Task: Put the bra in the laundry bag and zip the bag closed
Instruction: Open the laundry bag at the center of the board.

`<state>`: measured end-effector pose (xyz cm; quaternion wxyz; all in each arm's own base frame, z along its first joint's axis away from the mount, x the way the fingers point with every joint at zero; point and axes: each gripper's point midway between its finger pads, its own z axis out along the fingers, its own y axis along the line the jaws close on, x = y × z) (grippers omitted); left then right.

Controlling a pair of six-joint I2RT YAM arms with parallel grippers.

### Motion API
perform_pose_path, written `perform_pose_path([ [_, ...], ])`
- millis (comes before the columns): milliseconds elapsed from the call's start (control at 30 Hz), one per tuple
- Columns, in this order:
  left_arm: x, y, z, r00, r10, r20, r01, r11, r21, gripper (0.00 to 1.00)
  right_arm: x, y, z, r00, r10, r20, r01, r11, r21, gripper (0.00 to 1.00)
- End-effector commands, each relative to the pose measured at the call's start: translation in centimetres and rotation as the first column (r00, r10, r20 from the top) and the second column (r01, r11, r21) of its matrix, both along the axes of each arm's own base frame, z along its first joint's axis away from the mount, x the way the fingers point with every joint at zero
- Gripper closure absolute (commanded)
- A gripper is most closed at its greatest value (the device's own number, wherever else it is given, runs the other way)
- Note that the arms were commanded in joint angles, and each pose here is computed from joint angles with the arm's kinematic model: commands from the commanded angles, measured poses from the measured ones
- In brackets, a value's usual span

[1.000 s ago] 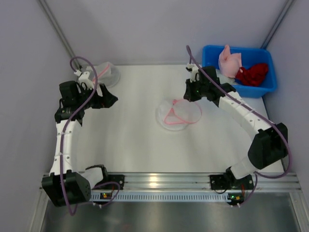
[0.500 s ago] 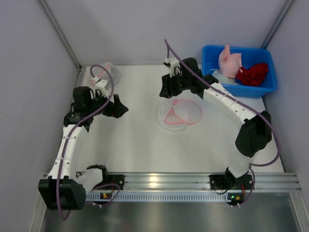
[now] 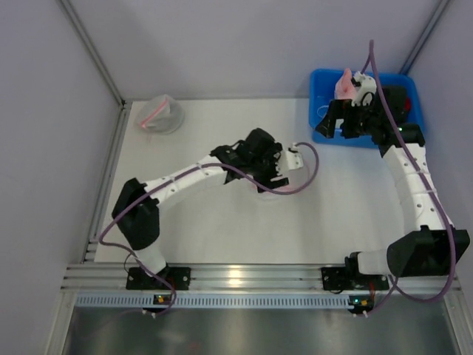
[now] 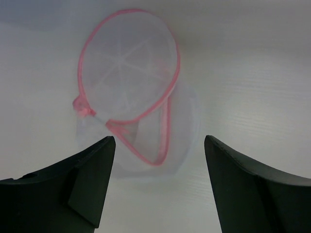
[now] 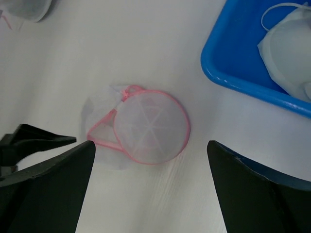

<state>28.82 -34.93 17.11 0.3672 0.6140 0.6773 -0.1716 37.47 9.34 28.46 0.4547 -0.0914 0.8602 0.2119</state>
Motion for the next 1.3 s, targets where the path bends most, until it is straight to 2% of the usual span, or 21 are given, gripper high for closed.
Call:
perform_pose_path([
  [0,2.0,-3.4,1.3,0.973,-0.048,0.225,0.022,0.993,0.116,0.21,-1.9,-3.0,-1.3,0.995,-0.064,-0.071,0.064,0.998,-0.006,0.01],
  [100,2.0,-7.0,-1.8,0.969,-0.074,0.235,0.030,0.982,0.186,0.23,-2.3,-6.0,-1.9,0.983,-0.148,-0.106,0.149,0.989,0.005,0.00],
  [133,1.8,-8.3,-1.1,0.965,-0.074,0.250,0.031,0.985,0.169,0.23,-2.5,-6.5,-2.2,0.978,-0.167,-0.125,0.170,0.985,0.016,0.01],
  [233,2.1,-10.0,-2.8,0.969,-0.067,0.239,0.023,0.983,0.184,0.24,-2.8,-8.0,-2.5,0.966,-0.210,-0.147,0.221,0.974,0.056,0.01],
  [767,3.6,-12.4,-10.8,0.973,-0.109,0.202,0.044,0.953,0.298,0.32,-3.9,-9.1,-4.5,0.949,-0.228,-0.217,0.257,0.960,0.113,0.01],
  [867,4.1,-12.2,-12.5,0.973,-0.104,0.207,0.029,0.942,0.335,0.37,-4.1,-9.3,-4.7,0.945,-0.234,-0.231,0.266,0.957,0.118,0.00],
  [933,4.5,-12.1,-13.4,0.974,-0.096,0.204,0.019,0.937,0.348,0.43,-4.2,-9.5,-4.7,0.945,-0.237,-0.226,0.268,0.956,0.115,0.01],
  [967,4.5,-12.2,-13.7,0.974,-0.095,0.204,0.018,0.937,0.350,0.50,-4.3,-9.6,-4.7,0.944,-0.240,-0.225,0.270,0.956,0.116,0.01],
  [1033,4.7,-12.4,-13.3,0.974,-0.086,0.209,0.009,0.940,0.342,0.58,-4.3,-9.5,-4.7,0.944,-0.239,-0.228,0.272,0.954,0.126,0.00],
  [1067,4.8,-12.4,-13.2,0.974,-0.085,0.211,0.008,0.940,0.341,0.67,-4.4,-9.4,-4.7,0.944,-0.233,-0.233,0.269,0.954,0.136,0.01],
  [1133,4.7,-12.2,-12.6,0.973,-0.082,0.217,0.004,0.941,0.338,0.76,-4.4,-9.3,-4.7,0.944,-0.231,-0.236,0.269,0.952,0.146,0.01],
  [1167,4.6,-12.1,-11.8,0.972,-0.078,0.221,0.002,0.945,0.326,0.88,-4.3,-9.2,-4.7,0.945,-0.227,-0.234,0.266,0.952,0.151,0.01],
  [1200,4.5,-11.9,-11.5,0.973,-0.071,0.220,-0.004,0.947,0.322,0.96,-4.3,-9.2,-4.6,0.946,-0.226,-0.234,0.266,0.951,0.156,0.00],
  [1267,4.3,-12.1,-9.5,0.975,-0.032,0.220,-0.030,0.962,0.272,1.00,-4.3,-9.0,-4.5,0.947,-0.220,-0.233,0.261,0.952,0.162,0.00],
])
